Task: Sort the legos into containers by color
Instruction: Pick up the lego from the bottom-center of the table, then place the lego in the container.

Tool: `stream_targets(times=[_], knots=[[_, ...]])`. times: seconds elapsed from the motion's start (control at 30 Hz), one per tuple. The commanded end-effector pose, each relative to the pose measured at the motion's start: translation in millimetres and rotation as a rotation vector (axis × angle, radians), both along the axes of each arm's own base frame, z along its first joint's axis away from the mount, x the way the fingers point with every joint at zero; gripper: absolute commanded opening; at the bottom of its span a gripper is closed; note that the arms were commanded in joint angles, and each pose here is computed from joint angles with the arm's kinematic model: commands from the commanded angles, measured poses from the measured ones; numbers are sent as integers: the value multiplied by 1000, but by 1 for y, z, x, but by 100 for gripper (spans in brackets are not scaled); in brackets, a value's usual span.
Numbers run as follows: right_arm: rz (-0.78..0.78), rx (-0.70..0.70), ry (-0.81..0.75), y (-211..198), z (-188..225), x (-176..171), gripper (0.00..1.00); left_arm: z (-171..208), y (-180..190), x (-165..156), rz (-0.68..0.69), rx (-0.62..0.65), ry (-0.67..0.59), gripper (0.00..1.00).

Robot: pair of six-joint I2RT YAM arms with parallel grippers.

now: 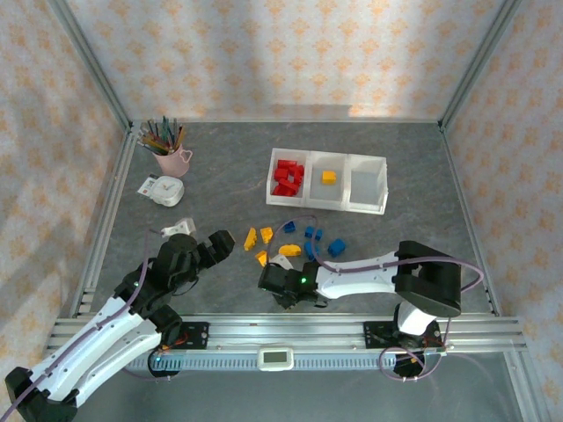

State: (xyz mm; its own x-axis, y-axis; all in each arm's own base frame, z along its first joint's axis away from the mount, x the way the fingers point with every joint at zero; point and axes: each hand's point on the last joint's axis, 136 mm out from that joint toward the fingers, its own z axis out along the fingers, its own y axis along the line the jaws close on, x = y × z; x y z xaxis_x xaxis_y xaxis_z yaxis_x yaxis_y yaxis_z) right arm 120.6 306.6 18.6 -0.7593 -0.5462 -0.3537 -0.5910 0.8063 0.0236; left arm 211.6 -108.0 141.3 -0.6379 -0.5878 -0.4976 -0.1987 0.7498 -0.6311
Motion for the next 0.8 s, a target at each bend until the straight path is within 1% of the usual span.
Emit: stream_targets(times=[0.0,0.13,0.23,0.4,0.57,0.67,0.77], knots=[[-36,27,-61,9,14,12,31,4,-1,3,9,-6,-11,99],[-91,91,-79,8,42,29,31,10,-8,10,-9,-16,-26,99],[-164,148,-108,-2,69,54,31,18,-15,17,-27,-24,-46,99],[-326,202,-197,-37,108,120,33,35,-33,34,-70,-39,-93,99],[-481,210,-314,-77,139,199,34,51,-51,59,-103,-19,-138,99],[-550,212,-362,-93,147,243,34,60,-63,77,-124,0,-165,99],[-590,231,-352,-99,141,282,34,67,-75,94,-145,20,-184,99]])
